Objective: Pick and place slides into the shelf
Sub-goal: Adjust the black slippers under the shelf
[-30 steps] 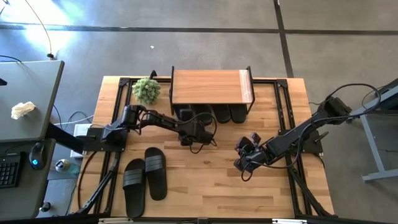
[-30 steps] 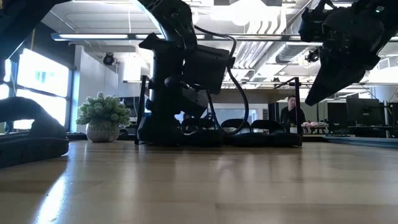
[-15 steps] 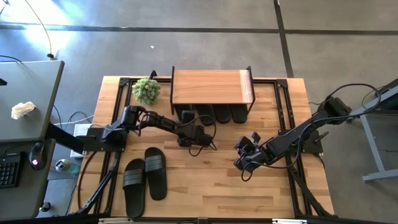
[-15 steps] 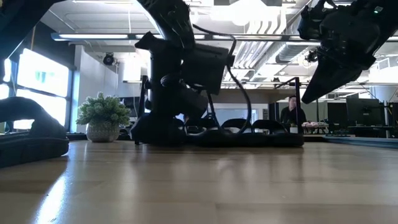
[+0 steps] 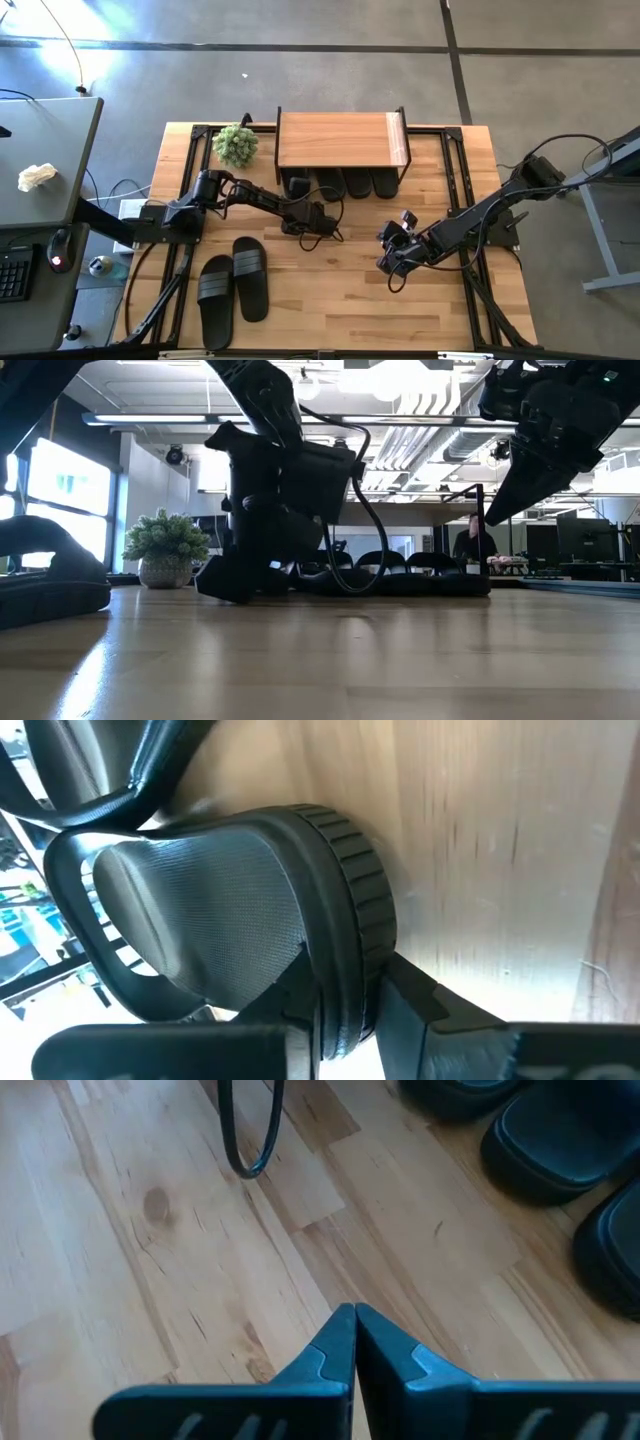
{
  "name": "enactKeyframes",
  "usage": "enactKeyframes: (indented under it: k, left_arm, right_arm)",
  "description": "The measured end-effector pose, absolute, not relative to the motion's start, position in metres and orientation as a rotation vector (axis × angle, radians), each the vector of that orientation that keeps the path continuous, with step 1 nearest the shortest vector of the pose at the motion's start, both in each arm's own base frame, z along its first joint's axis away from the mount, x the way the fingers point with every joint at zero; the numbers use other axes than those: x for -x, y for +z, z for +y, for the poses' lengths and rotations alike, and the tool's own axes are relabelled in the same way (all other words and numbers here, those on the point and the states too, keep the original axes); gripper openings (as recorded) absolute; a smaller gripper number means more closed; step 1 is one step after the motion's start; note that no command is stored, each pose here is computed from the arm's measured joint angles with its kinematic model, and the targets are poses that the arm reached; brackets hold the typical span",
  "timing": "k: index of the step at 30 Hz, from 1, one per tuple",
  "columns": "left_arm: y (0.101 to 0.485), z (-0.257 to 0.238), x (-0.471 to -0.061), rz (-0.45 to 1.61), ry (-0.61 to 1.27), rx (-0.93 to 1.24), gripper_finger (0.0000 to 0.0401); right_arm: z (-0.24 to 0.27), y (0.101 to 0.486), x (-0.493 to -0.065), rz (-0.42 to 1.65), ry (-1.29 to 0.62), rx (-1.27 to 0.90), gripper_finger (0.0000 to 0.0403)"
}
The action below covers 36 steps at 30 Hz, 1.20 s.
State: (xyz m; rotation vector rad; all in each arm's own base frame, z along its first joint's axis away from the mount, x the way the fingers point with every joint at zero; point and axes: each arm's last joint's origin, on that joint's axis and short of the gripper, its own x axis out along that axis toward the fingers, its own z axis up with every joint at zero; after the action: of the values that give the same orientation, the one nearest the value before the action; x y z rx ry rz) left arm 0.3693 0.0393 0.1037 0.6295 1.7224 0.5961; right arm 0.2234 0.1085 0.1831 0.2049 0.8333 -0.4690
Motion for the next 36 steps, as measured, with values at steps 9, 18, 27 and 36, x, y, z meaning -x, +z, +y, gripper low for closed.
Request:
enactKeyframes:
  k: [9, 18, 27, 36]
  left_arm:
    - [0.103, 0.039, -0.368, 1.741, 0.572, -0.580, 0.0109]
    - [0.104, 0.038, -0.365, 1.747, 0.620, -0.558, 0.0179]
    - [0.105, 0.036, -0.360, 1.768, 0.674, -0.549, 0.0239]
    - [0.122, 0.029, -0.369, 1.765, 0.695, -0.442, 0.0275]
  right_arm:
    - [0.109, 0.183, -0.223, 0.832, -0.470, -0.208, 0.0000]
    - [0.108, 0.184, -0.224, 0.796, -0.498, -0.193, 0.0000]
    - [0.108, 0.184, -0.225, 0.786, -0.503, -0.191, 0.0000]
    - [0.107, 0.185, -0.225, 0.779, -0.508, -0.189, 0.0000]
